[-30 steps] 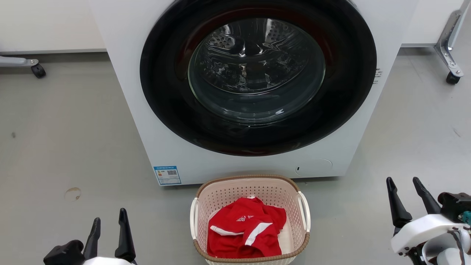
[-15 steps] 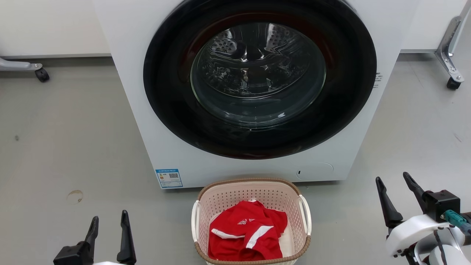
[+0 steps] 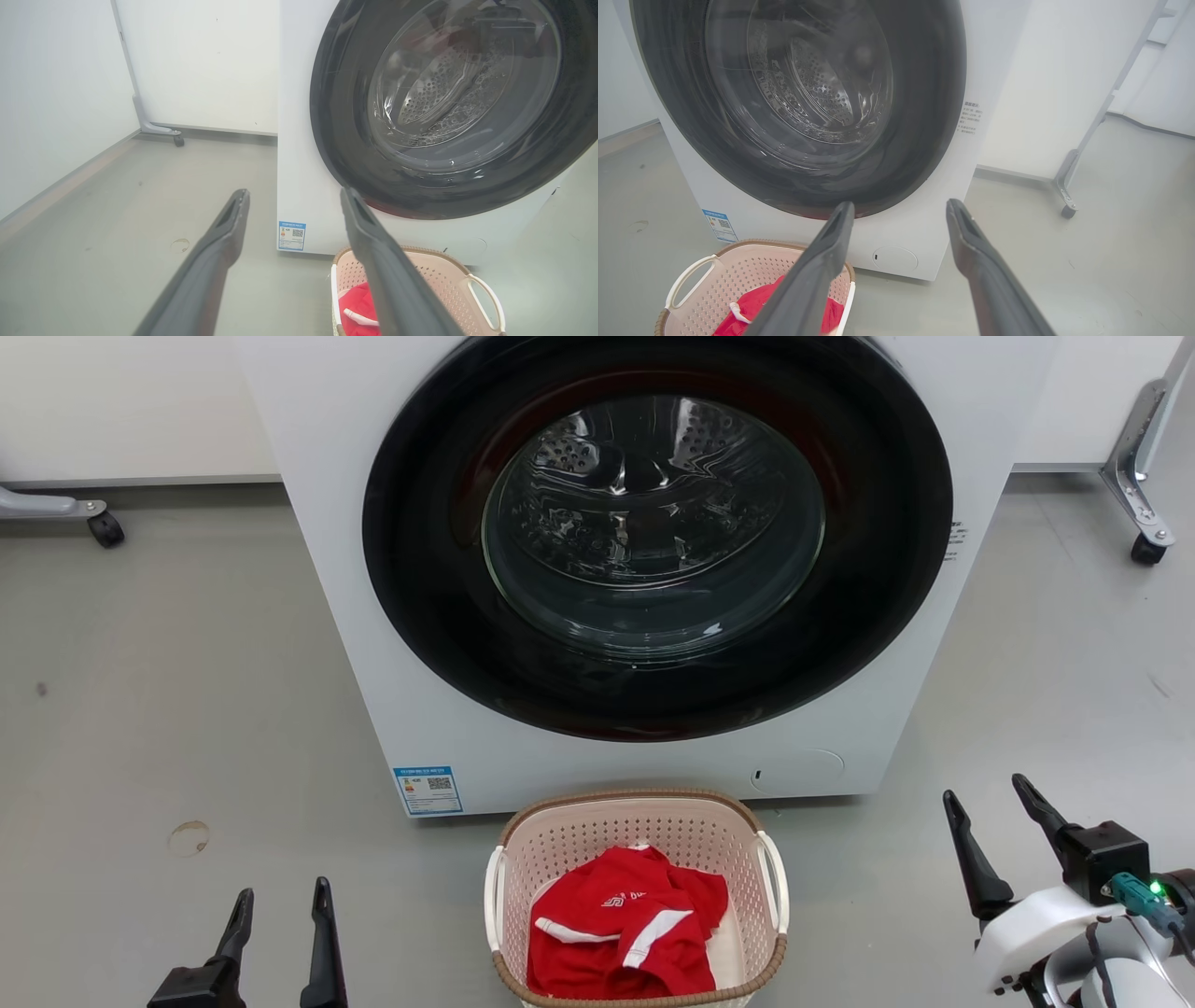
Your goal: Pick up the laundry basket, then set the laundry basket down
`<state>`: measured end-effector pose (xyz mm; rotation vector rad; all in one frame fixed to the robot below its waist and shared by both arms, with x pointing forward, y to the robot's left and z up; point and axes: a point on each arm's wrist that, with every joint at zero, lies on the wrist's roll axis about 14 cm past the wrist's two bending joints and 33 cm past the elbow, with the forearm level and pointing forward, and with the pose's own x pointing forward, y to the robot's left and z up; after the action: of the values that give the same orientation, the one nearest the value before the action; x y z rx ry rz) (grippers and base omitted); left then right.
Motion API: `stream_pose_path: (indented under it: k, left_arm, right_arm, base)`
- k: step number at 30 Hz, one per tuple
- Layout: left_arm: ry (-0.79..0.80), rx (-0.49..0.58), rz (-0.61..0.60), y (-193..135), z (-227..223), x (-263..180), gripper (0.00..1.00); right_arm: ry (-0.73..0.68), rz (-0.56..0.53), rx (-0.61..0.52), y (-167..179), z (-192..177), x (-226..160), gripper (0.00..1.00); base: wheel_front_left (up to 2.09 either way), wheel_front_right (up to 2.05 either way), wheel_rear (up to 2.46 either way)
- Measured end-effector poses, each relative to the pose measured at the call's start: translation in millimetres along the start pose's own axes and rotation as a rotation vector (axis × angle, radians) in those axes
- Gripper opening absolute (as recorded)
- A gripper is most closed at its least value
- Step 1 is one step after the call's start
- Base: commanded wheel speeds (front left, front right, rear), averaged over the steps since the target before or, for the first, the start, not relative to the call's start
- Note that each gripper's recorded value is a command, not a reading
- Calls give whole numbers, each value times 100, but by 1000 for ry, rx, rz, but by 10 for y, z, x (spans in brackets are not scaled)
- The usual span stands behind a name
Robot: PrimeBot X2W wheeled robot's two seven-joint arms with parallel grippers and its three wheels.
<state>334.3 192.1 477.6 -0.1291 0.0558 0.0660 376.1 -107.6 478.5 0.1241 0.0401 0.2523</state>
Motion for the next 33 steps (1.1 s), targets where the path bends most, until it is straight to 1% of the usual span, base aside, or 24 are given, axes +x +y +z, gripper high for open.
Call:
stream_pose_path:
  k: [9,17,27,33]
  left_arm:
    - [-2,4,-1,-7,9,5,100]
    - [14,3,-3,-14,-26,14,100]
    - [88,-3,1,-19,-249,64,100]
    - [129,-14,4,-55,-402,212,100]
  right_arm:
    - [-14,0,-4,-8,54,28,100]
    - [-4,2,7,0,20,34,100]
    - [58,-1,29,-22,-202,102,100]
    - [88,1,42,-52,-326,263,100]
  base:
    - [0,0,0]
    - [0,0,0]
    - [0,0,0]
    - [0,0,0]
